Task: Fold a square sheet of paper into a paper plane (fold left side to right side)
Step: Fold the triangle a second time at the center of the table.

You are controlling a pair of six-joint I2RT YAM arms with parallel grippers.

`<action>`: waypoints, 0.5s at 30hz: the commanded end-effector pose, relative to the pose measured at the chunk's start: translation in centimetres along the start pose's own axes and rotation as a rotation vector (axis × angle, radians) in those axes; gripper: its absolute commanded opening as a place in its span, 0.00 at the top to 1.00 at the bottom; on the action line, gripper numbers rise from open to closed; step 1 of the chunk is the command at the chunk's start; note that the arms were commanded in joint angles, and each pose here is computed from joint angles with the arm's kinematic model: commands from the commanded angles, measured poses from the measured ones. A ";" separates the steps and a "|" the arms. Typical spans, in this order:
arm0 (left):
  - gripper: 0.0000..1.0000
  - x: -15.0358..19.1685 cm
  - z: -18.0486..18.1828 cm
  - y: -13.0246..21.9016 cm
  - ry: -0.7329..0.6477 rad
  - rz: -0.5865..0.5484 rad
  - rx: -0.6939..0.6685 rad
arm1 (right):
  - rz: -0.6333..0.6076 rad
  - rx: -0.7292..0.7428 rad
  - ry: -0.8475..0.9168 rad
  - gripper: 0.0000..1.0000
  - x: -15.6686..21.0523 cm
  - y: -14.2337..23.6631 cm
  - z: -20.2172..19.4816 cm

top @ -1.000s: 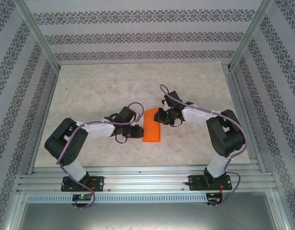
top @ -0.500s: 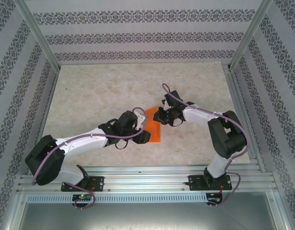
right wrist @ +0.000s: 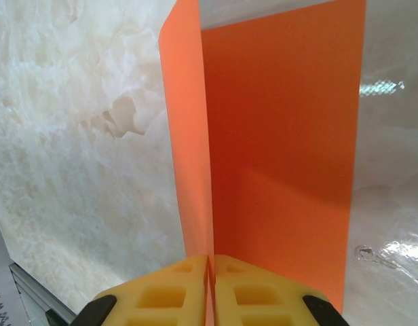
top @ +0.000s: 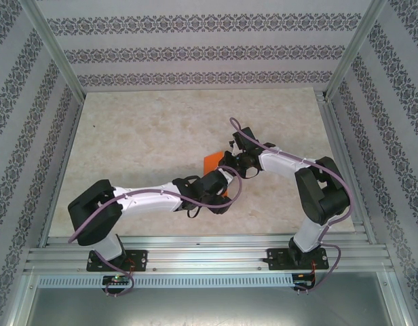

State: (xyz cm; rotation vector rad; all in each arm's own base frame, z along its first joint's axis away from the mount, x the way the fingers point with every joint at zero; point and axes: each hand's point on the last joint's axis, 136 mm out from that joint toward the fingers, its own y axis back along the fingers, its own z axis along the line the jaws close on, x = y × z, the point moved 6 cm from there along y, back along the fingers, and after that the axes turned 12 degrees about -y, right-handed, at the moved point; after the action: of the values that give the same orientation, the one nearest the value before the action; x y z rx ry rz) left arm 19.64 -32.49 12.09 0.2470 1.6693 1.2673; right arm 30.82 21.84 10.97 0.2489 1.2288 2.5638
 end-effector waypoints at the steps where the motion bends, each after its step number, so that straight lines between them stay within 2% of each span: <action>1: 0.30 0.1 0.6 -0.3 -0.031 0.052 -0.126 | 0.008 -0.013 0.005 0.89 0.1 0.1 1.1; 6: 0.43 -0.2 0.8 -0.8 -0.035 0.081 -0.167 | 0.013 -0.007 0.005 0.89 0.3 -0.1 0.9; 15: 0.78 -0.5 0.1 -0.6 -0.055 0.073 -0.105 | 0.009 0.025 0.015 0.89 0.2 -0.2 0.6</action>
State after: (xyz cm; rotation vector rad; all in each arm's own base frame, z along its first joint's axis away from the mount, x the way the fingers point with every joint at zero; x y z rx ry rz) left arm 20.77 -32.41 11.10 0.2587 1.5564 1.4190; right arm 30.61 21.97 11.03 0.2598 1.2491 2.5663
